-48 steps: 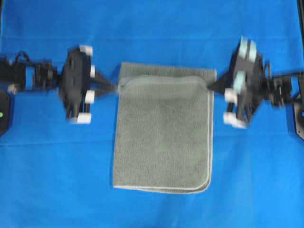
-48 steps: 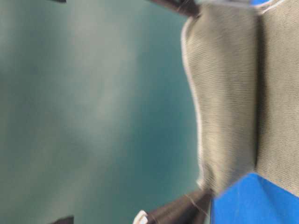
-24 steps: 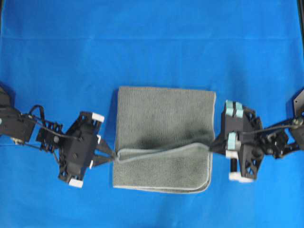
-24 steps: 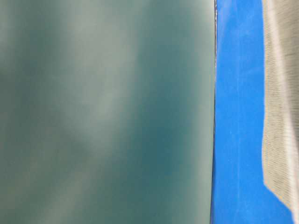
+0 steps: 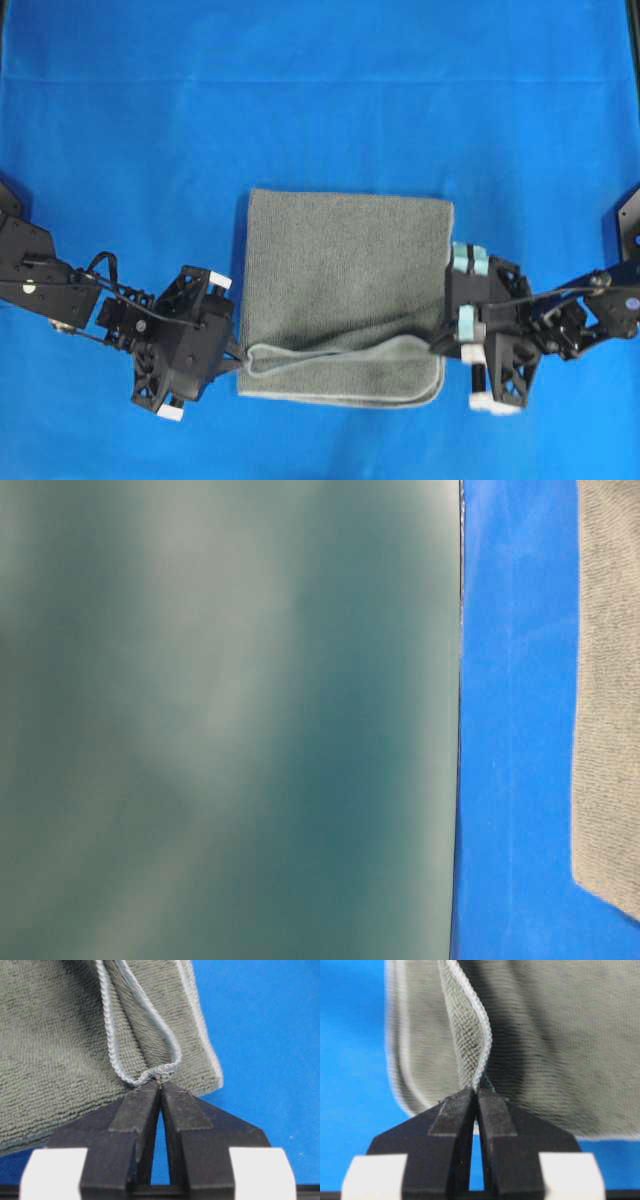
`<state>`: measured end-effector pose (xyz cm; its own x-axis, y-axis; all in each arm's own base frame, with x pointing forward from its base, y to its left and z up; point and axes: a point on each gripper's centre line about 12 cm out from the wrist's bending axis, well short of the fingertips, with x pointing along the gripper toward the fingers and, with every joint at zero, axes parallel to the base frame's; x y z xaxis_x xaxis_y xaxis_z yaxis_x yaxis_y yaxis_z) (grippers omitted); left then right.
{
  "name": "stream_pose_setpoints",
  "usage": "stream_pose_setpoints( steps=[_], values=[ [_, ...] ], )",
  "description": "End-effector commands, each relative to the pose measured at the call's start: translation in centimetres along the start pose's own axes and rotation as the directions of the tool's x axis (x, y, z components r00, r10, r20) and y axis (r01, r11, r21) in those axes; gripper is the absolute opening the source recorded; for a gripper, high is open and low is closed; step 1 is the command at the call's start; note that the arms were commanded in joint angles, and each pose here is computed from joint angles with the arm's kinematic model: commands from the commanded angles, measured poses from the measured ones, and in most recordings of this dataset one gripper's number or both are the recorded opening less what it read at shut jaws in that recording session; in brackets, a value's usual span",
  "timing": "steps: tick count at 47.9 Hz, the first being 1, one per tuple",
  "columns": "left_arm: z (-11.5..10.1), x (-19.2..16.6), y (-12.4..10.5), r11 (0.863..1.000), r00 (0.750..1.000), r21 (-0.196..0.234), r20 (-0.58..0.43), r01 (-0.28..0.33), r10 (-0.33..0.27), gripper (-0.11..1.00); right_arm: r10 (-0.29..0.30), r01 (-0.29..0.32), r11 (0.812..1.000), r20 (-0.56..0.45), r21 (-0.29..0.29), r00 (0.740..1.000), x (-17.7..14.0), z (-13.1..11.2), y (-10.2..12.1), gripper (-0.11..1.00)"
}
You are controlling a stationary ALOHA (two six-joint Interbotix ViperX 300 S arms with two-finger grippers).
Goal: Fold a large towel.
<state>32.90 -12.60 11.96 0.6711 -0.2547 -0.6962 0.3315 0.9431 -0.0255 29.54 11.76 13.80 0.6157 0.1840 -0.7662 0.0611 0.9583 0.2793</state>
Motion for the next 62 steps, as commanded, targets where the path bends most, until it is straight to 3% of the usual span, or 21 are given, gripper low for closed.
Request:
stream_pose_setpoints(
  steps=[1, 6, 10, 14, 17, 21, 28, 38, 43, 48, 56, 62],
  values=[
    [1.4, -0.3, -0.8, 1.000, 0.999, 0.011, 0.044, 0.016, -0.016, 0.02, 0.056, -0.056, 0.998, 0.031, -0.016, 0.998, -0.3, 0.7, 1.6, 0.02],
    [1.8, -0.3, -1.3, 0.999, 0.998, 0.021, 0.055, 0.027, -0.028, 0.10, 0.075, -0.074, 0.997, 0.028, -0.025, 0.997, -0.2, 0.6, 2.4, 0.06],
    [2.0, -0.3, -1.5, 0.999, 0.998, 0.025, 0.058, 0.031, -0.032, 0.26, 0.073, -0.073, 0.997, 0.028, -0.022, 0.997, 0.0, 0.8, 2.6, 0.29],
    [2.0, -0.5, -1.6, 0.999, 0.998, 0.028, 0.058, 0.033, -0.035, 0.51, 0.061, -0.061, 0.998, 0.022, -0.022, 0.998, -0.1, 0.8, 2.5, 0.54],
    [2.3, -0.7, -1.7, 0.999, 0.997, 0.029, 0.064, 0.035, -0.036, 0.63, 0.054, -0.054, 0.998, 0.024, -0.024, 0.998, -0.3, 0.9, 2.5, 0.65],
    [3.1, -1.7, -1.7, 0.998, 0.995, 0.045, 0.087, 0.034, -0.038, 0.71, 0.049, -0.047, 0.998, 0.043, -0.032, 0.998, -1.2, 1.6, 2.7, 0.62],
    [5.0, -4.9, -1.4, 0.998, 0.990, 0.060, 0.135, 0.028, -0.036, 0.69, 0.038, -0.031, 0.998, 0.116, -0.058, 0.993, -4.6, 3.8, 3.3, 0.59],
    [7.0, -11.1, 1.4, 0.997, 0.971, 0.064, 0.238, -0.046, 0.030, 0.67, -0.107, 0.140, 0.981, 0.234, -0.132, 0.966, -10.4, 6.6, 1.8, 0.58],
    [7.6, -14.5, 2.6, 0.991, 0.946, 0.088, 0.315, -0.102, 0.070, 0.67, -0.155, 0.205, 0.969, 0.306, -0.137, 0.939, -13.4, 7.6, 0.9, 0.58],
    [7.6, -18.1, 3.6, 0.980, 0.907, 0.106, 0.405, -0.168, 0.112, 0.67, -0.157, 0.224, 0.966, 0.386, -0.132, 0.909, -16.5, 7.9, 0.1, 0.58],
    [5.8, -23.2, 5.0, 0.967, 0.841, 0.045, 0.505, -0.251, 0.194, 0.67, -0.132, 0.220, 0.969, 0.515, -0.113, 0.847, -21.6, 7.3, -1.6, 0.57],
    [3.5, -25.7, 5.6, 0.953, 0.808, -0.005, 0.530, -0.302, 0.259, 0.67, -0.155, 0.265, 0.959, 0.595, -0.103, 0.789, -24.3, 5.9, -3.7, 0.55]
  ],
)
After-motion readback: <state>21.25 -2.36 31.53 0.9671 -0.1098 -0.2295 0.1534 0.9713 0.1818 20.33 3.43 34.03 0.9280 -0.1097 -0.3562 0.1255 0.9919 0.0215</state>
